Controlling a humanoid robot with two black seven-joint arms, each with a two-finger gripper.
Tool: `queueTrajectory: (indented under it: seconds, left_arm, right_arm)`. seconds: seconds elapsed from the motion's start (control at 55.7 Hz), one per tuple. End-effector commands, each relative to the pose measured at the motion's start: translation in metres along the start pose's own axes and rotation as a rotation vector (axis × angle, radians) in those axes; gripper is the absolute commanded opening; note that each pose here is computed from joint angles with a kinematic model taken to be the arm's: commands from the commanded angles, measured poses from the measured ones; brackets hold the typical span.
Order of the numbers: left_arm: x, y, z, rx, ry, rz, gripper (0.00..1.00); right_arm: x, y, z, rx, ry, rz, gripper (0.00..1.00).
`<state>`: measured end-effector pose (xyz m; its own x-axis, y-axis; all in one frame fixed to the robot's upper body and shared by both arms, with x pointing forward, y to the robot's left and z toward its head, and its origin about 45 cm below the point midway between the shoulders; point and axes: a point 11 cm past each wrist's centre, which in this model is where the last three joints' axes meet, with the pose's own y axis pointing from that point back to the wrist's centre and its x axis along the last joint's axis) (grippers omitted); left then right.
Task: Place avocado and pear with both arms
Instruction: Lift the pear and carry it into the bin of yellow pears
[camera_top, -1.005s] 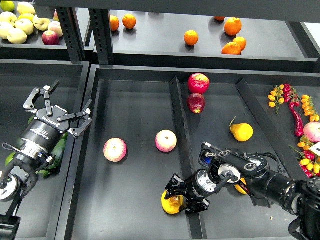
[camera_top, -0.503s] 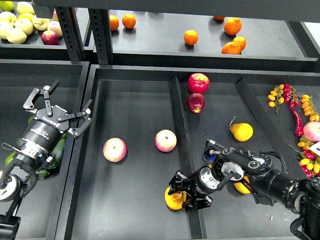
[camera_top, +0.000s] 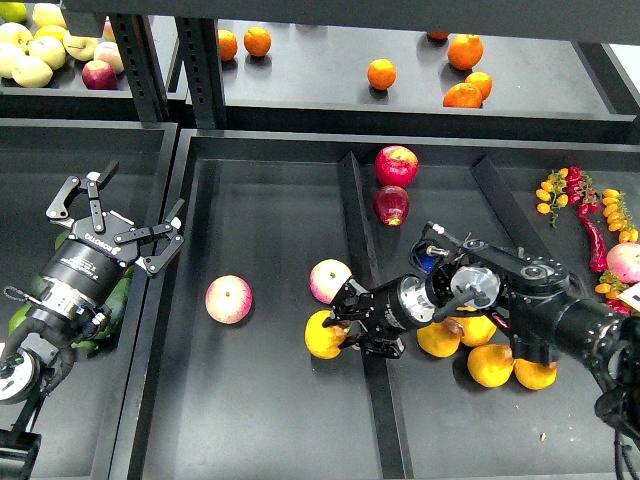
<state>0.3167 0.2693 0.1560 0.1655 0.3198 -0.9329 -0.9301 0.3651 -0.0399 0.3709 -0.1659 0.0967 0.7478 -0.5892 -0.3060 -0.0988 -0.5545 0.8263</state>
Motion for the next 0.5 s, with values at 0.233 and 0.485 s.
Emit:
queueTrajectory:
  seconds: [0.233,0.485]
  left_arm:
    - [0.000,0.000,-0.001,0.002,0.000,0.000,1.00]
    - [-0.001,0.000,-0.001,0.003,0.000,-0.002,1.00]
  right_arm:
    - [0.048,0.076,0.032,-0.025,-0.099,0.089,0.14]
    - [0.053,0.071,0.075,-0.102,-0.155,0.092,0.14]
